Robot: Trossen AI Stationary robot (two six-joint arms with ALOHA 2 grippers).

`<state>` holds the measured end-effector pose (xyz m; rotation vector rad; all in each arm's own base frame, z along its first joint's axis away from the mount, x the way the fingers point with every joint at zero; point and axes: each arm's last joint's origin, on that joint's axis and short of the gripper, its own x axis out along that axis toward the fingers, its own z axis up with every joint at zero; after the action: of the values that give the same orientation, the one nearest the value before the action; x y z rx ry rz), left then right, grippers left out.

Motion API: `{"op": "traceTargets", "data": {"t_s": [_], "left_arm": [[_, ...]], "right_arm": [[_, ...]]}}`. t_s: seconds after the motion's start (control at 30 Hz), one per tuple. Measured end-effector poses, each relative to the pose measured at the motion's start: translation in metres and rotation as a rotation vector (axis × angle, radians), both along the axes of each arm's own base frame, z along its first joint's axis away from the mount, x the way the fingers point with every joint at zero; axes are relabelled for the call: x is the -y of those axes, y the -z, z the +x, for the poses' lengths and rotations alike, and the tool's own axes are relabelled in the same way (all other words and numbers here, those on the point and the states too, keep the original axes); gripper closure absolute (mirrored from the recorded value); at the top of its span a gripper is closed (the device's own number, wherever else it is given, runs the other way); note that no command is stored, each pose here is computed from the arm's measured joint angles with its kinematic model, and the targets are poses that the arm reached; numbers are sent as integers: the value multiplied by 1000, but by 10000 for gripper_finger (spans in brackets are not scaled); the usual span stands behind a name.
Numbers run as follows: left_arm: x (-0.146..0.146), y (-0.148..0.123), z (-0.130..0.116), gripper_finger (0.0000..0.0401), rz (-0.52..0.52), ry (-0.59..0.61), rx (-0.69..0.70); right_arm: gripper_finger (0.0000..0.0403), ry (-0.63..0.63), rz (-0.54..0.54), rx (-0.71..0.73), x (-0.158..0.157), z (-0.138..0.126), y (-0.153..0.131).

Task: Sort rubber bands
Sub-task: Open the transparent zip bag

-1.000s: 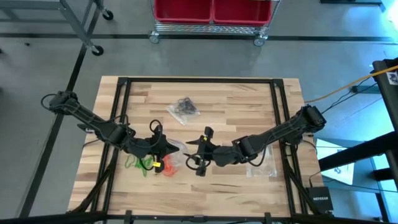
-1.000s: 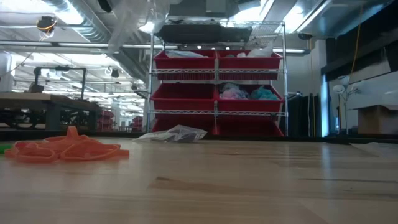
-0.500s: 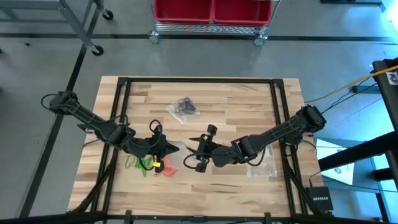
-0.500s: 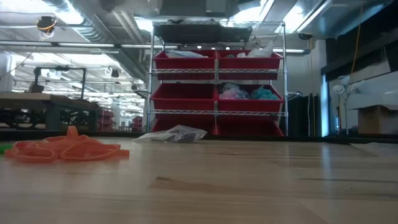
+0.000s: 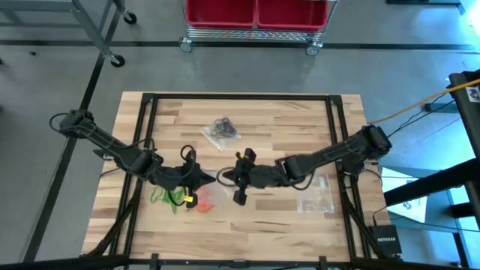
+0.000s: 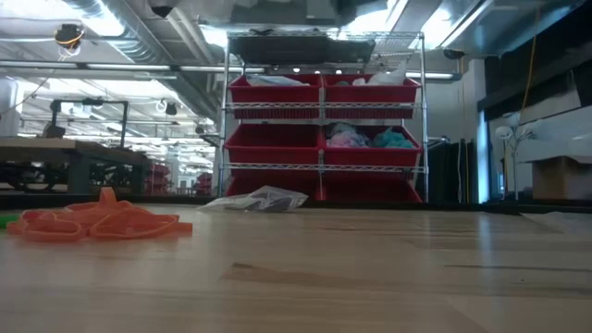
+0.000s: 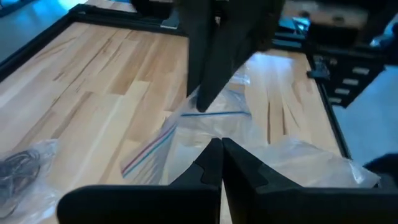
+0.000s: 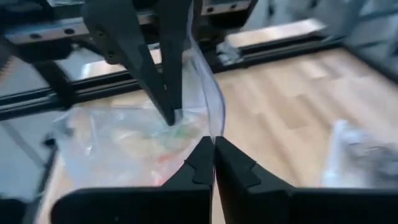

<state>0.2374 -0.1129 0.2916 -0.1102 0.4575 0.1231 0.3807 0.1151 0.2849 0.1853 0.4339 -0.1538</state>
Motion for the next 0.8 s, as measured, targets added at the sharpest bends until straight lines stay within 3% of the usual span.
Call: {"op": "traceTargets", "data": {"t_s": [0.13, 0.27, 0.5, 0.6, 0.8], "left_arm": [[5, 3, -4, 401, 74, 55, -34], [11, 8, -12, 401, 176, 111, -95], [11, 15, -22, 401, 300, 55, -175], [11, 13, -20, 401, 298, 32, -146], [9, 12, -18, 401, 270, 2, -127]], "right_arm": [[401, -93, 97, -16, 11, 4, 0], [402, -304, 270, 23, 22, 11, -7], [402, -625, 455, 87, 27, 14, -20], [402, -651, 458, 88, 27, 15, -19], [403, -548, 360, 49, 29, 15, -11]]}}
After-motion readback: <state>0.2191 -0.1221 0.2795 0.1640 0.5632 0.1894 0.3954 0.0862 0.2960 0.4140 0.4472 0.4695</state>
